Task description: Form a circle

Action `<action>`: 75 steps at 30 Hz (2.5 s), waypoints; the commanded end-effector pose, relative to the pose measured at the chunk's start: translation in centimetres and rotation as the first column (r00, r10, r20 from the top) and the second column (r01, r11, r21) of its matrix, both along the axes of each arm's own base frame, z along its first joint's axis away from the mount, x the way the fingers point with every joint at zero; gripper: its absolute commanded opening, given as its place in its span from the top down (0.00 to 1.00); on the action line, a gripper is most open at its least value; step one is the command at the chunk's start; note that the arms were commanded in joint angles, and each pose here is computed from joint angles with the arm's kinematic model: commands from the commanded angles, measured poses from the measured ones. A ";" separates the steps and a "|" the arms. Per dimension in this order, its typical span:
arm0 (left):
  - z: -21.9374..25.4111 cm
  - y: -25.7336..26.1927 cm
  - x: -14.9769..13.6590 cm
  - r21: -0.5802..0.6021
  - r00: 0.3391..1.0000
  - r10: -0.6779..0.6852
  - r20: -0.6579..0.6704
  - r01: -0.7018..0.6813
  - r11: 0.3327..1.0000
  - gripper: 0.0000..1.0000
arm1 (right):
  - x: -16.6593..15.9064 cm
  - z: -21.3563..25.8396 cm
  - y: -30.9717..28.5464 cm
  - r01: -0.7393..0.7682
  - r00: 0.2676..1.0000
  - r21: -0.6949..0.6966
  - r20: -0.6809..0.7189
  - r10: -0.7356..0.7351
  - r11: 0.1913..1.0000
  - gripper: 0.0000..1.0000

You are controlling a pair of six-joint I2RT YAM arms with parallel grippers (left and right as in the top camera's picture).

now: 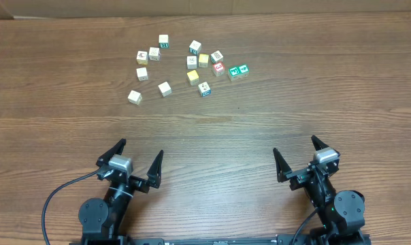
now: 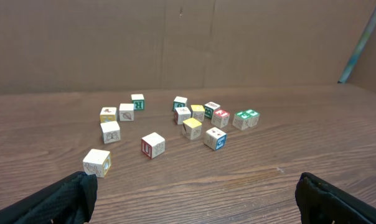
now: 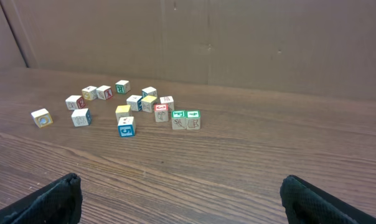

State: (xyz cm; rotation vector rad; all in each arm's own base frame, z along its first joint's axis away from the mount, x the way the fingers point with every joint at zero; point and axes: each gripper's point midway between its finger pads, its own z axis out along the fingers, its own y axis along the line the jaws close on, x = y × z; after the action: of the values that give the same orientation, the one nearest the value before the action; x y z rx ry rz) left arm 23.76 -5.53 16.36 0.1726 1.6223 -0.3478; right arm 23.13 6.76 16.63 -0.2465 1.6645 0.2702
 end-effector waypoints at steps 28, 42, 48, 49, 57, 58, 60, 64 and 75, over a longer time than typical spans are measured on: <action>0.0 0.2 0.0 -0.009 1.000 0.012 0.000 -0.012 1.000 0.00 | -0.1 0.0 0.2 -0.001 1.000 0.106 -0.026 0.004 0.994 0.00; 0.0 0.2 0.0 -0.009 1.000 0.012 0.000 -0.012 1.000 0.00 | -0.1 0.0 0.2 -0.001 1.000 0.106 -0.026 0.004 0.994 0.00; 0.0 0.2 0.0 -0.009 1.000 0.012 0.000 -0.012 1.000 0.01 | -0.1 0.0 0.2 -0.001 1.000 0.106 -0.026 0.004 0.994 0.00; 0.0 0.2 0.0 -0.009 1.000 0.012 0.000 -0.012 1.000 0.00 | -0.1 0.0 0.2 -0.001 1.000 0.106 -0.026 0.003 0.994 0.00; 0.0 0.2 0.0 -0.009 1.000 0.012 0.000 -0.012 1.000 0.00 | -0.1 0.0 0.2 -0.001 1.000 0.106 -0.026 0.004 0.994 0.00; 0.0 0.2 0.0 -0.009 1.000 0.012 0.000 -0.012 1.000 0.01 | -0.1 0.0 0.2 -0.001 1.000 0.106 -0.026 0.004 0.994 0.00; 0.0 0.2 0.0 -0.009 1.000 0.012 0.000 -0.012 1.000 0.00 | -0.1 0.0 0.2 -0.001 1.000 0.106 -0.026 0.004 0.994 0.00; 0.0 0.6 0.1 -0.008 0.999 0.033 0.000 -0.033 0.999 0.01 | -0.1 0.0 0.2 -0.001 1.000 0.106 -0.026 0.004 0.994 0.00; 0.4 -1.9 -0.8 -0.294 0.989 -0.120 -0.084 0.090 0.952 0.00 | -0.1 0.0 0.2 -0.001 1.000 0.106 -0.026 0.003 0.994 0.00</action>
State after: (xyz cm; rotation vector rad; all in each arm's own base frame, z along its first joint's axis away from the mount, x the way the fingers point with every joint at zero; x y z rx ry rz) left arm 23.55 -6.14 16.46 0.0981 1.6341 -0.4768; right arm 23.02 7.08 16.67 -0.1742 1.6781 0.3652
